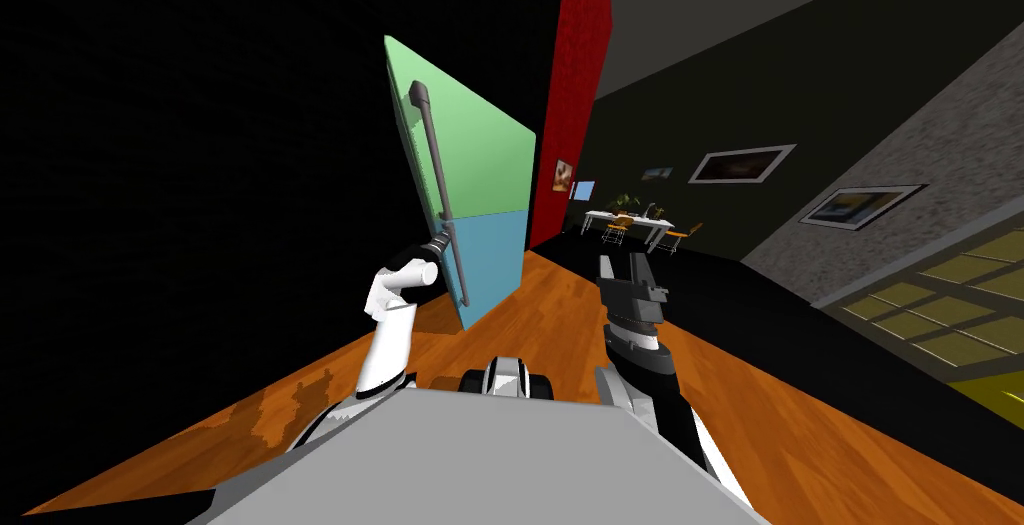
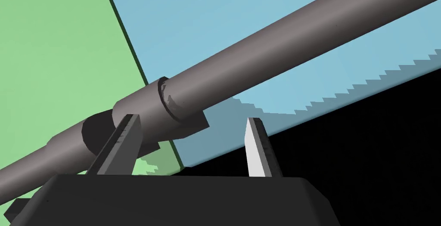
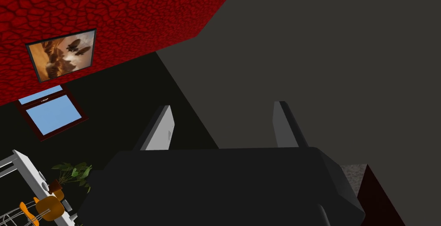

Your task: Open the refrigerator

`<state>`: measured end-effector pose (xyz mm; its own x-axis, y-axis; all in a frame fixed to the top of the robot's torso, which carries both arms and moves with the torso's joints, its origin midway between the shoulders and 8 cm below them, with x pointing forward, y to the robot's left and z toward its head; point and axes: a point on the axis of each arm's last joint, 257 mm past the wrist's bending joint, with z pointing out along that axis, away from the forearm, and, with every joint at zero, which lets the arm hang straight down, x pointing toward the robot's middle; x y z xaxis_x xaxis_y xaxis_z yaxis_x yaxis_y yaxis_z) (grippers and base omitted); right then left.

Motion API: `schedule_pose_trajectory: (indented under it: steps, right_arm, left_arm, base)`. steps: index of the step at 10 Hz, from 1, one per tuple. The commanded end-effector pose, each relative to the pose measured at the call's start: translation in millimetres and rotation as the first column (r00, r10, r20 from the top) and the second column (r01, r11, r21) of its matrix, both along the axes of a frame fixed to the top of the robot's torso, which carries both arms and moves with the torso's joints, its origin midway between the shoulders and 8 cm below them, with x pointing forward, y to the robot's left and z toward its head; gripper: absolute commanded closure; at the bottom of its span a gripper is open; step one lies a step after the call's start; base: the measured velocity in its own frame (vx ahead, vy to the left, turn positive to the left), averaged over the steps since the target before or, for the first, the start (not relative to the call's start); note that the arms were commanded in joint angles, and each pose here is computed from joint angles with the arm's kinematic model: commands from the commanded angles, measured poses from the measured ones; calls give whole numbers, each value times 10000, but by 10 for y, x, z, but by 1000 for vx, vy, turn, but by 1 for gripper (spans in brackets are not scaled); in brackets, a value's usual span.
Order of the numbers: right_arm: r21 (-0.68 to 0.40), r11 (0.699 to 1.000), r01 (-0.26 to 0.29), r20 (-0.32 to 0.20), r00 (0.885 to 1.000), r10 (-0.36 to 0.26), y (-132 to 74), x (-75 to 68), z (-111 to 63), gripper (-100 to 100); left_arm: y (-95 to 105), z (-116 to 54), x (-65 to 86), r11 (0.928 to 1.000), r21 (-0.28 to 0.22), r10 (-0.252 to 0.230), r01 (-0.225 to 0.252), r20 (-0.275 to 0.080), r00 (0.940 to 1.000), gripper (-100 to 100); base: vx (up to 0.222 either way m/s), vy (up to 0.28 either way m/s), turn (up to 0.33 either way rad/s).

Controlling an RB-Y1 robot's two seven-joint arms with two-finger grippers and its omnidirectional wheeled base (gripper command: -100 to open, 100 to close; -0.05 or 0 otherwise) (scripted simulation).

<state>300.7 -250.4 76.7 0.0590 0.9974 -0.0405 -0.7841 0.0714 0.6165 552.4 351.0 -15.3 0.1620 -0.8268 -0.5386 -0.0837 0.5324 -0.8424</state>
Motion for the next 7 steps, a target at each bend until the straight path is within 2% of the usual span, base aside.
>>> schedule_pose_trajectory:
  steps: [1, 2, 5, 6, 7]
  right_arm:
    - [3, 10000, 0, -1, 10000, 0, 0, 0, 0, 0]
    - [6, 10000, -1, 2, 10000, 1, 0, 0, 0, 0]
    - [6, 10000, -1, 2, 10000, 1, 1, 0, 0, 0]
    - [7, 10000, -1, 3, 10000, 1, 1, 0, 1, 0]
    - [5, 10000, -2, 3, 10000, 2, 1, 0, 1, 0]
  left_arm:
    - [189, 15, -78, 9987, 6, 507, -507, 9, 9987, 100]
    - [189, 15, -78, 9987, 6, 507, -507, 9, 9987, 100]
    - [470, 27, -213, 9918, 11, 1276, -1276, 2, 9918, 100]
    - [470, 27, -213, 9918, 11, 1276, -1276, 2, 9918, 100]
    - [562, 29, -263, 9882, 12, 1534, -1534, -5, 9882, 100]
  base:
    - [-27, -348, 150]
    - [-22, -283, 63]
    - [3, -352, 127]
    - [-50, -327, 41]
    - [-15, -333, 67]
